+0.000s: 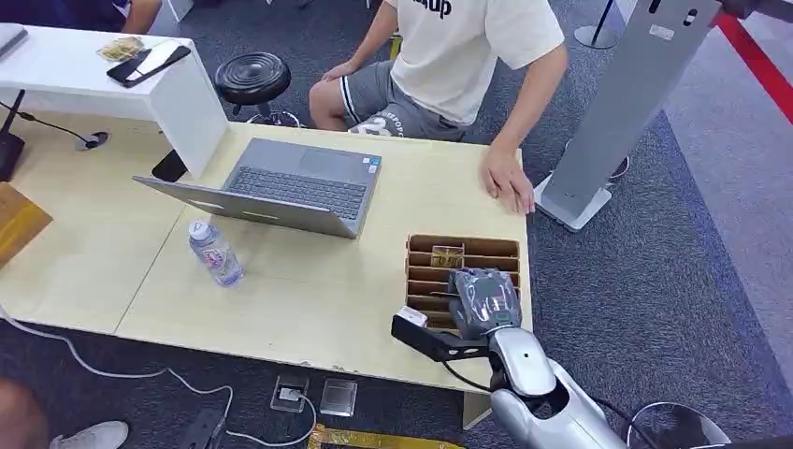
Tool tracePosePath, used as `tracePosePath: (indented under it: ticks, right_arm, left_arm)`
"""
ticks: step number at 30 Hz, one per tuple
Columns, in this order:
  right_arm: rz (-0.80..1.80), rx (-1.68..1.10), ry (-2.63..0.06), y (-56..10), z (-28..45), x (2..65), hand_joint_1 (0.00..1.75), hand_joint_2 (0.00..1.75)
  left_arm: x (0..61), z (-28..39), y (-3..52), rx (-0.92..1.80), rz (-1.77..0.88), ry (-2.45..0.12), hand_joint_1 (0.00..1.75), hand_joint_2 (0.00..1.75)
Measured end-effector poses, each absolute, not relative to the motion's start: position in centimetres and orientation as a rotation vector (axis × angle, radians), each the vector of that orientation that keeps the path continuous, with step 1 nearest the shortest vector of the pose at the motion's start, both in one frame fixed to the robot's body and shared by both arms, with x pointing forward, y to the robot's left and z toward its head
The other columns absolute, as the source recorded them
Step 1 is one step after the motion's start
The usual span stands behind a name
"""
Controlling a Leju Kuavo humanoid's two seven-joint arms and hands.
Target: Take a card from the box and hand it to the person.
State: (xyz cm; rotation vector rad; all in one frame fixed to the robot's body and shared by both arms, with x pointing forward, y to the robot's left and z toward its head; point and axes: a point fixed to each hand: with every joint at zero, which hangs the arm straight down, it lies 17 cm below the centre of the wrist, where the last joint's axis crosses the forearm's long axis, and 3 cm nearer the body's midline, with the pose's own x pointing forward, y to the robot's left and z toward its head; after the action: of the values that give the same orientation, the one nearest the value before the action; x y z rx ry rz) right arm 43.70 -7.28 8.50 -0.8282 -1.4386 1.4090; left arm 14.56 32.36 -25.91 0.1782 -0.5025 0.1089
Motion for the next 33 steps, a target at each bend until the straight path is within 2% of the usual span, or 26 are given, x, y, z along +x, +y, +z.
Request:
tracePosePath:
  ticks: [3, 6, 9, 18, 27, 33]
  right_arm:
    - [1.361, -0.768, -1.452, -7.1, 9.0, 43.9, 1.4, 1.75]
    - [1.269, -0.591, -1.461, -6.6, 9.7, 43.9, 1.4, 1.75]
    - [1.131, -0.467, -1.541, -6.6, 14.0, 45.1, 1.4, 1.75]
    - [0.997, -0.487, -1.785, -7.4, 24.5, 46.5, 1.4, 1.75]
    - [0.934, -0.638, -2.049, -7.2, 30.3, 46.3, 1.4, 1.75]
    - [0.848, -0.758, -2.201, -7.6, 31.4, 46.5, 1.4, 1.75]
  left_arm:
    - [14.5, -25.9, 32.4, 0.178, 0.111, -0.5, 0.0, 0.0]
    - [14.4, -26.0, 32.4, 0.178, 0.112, -0.494, 0.0, 0.0]
    - [14.4, -26.0, 32.5, 0.18, 0.116, -0.493, 0.0, 0.0]
    - [14.3, -26.0, 32.6, 0.181, 0.124, -0.491, 0.0, 0.0]
    - [14.5, -25.9, 32.4, 0.179, 0.118, -0.5, 0.0, 0.0]
    - [14.6, -25.9, 32.2, 0.176, 0.104, -0.505, 0.0, 0.0]
